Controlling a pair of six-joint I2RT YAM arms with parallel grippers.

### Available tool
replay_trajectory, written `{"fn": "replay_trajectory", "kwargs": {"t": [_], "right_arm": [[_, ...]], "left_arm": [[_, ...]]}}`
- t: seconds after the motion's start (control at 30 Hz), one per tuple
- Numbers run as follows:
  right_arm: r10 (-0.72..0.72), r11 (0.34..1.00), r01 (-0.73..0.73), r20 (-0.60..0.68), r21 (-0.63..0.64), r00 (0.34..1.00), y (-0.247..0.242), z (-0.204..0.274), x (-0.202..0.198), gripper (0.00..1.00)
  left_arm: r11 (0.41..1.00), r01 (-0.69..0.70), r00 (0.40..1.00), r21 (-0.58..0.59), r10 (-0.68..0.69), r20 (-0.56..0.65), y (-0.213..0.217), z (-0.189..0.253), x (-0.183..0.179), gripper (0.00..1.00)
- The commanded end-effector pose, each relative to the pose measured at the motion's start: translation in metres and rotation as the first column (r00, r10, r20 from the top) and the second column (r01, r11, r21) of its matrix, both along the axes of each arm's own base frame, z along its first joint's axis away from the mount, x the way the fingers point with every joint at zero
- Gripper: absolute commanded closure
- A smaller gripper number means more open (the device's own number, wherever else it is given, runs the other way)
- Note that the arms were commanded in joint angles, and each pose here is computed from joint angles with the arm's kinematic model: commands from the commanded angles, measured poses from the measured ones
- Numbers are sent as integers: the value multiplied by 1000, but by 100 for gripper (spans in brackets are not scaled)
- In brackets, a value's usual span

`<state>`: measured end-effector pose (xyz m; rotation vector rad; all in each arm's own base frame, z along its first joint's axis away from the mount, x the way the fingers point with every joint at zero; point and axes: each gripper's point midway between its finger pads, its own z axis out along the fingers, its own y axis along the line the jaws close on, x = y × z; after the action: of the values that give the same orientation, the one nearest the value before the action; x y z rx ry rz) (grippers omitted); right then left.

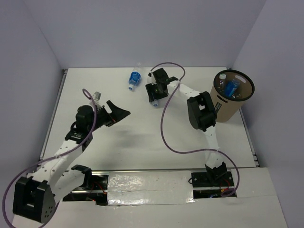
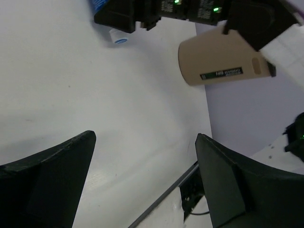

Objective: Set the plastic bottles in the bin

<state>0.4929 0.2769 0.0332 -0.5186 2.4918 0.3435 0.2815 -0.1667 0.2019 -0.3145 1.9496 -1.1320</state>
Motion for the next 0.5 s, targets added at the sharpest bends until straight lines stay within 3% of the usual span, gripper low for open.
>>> {"fn": "replay_trajectory", "kwargs": {"t": [0.0,0.03,0.1,0.13,0.2,0.27,0.3,0.47], "right_arm": [[23,991,-39,125,127,992,-8,87,-18,78],[63,988,-78,111,134,992,-12,75,-36,81],[93,973,-129,191,189,977,-19,117,-56,84],[121,966,-155,170,206,978,-24,106,-75,84],[212,919,-276,238,281,948,-24,141,-104,85],[288,884,-354,240,305,927,-28,136,-135,85],[350,831,-437,289,343,891,-23,158,-158,85],[461,746,-552,309,373,832,-29,161,-215,85]], "left_arm": [[998,58,996,-35,-55,72,-28,20,11,0],[996,76,994,-42,-73,76,-38,19,16,0],[995,87,994,-53,-83,74,-46,18,22,1],[994,97,993,-53,-93,71,-51,16,24,1],[990,134,988,-50,-129,84,-68,17,34,0],[985,169,983,-43,-166,77,-84,16,46,0],[982,183,979,-44,-178,95,-90,20,51,0],[953,280,949,-115,-257,181,-124,46,68,1]]}}
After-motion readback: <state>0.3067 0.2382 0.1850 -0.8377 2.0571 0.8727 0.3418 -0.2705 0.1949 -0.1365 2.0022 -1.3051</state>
